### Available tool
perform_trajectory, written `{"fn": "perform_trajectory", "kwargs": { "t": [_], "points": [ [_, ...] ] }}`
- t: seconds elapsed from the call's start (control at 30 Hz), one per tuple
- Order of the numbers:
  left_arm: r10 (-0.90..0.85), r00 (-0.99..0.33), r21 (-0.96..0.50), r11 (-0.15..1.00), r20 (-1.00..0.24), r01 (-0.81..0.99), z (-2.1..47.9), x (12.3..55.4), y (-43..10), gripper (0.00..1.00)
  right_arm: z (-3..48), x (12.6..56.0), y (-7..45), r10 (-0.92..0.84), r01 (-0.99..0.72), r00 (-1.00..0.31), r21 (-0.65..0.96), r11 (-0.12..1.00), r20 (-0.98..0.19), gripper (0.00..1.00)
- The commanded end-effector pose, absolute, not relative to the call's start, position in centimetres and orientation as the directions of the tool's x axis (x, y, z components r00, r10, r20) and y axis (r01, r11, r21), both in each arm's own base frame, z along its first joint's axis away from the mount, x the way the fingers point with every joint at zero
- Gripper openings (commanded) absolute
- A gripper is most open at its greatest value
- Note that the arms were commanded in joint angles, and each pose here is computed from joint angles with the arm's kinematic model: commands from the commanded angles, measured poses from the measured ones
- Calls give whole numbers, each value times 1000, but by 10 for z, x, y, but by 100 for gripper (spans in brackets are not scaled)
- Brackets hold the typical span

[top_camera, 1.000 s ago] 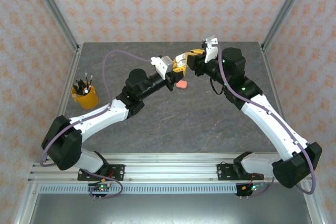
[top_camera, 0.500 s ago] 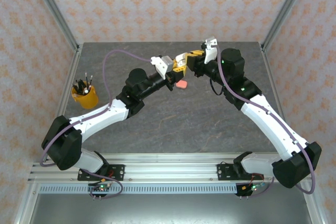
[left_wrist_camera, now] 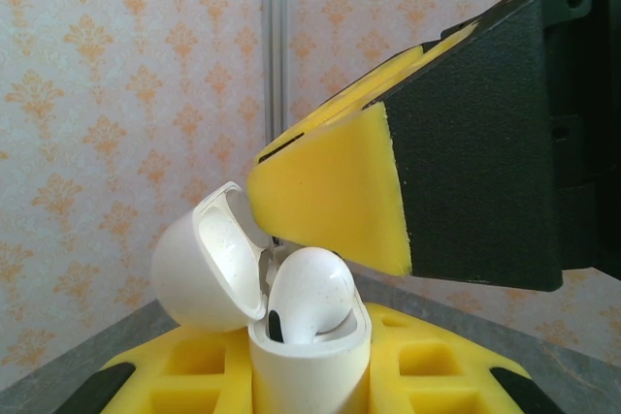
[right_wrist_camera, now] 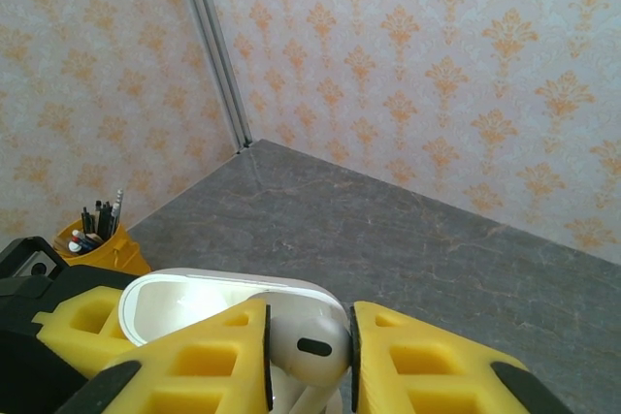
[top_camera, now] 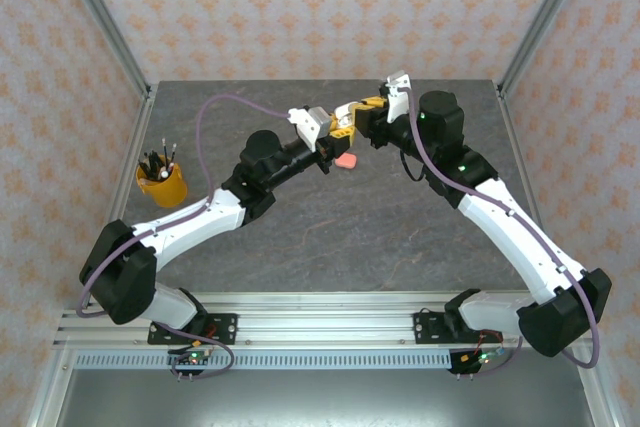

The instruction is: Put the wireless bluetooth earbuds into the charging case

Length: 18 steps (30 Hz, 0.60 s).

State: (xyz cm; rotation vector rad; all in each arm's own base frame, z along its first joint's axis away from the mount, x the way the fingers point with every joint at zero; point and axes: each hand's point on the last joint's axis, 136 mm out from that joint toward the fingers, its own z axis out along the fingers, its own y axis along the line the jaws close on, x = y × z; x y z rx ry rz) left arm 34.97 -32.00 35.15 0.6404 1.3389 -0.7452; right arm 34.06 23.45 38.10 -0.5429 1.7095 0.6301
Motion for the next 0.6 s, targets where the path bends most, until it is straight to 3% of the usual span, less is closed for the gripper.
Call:
{"fn": "perform_trajectory", "kwargs": {
  "t": [0.0,0.57],
  "points": [
    [-151,136,15,614,-979,789,380,352,-320,0,390,332,239,-44,-686,-201,109,720,-979,25],
    [-142,124,10,616,-982,788,374,356,-322,0,407,327,234,-12,-672,-171,108,732,-985,33]
  ]
}}
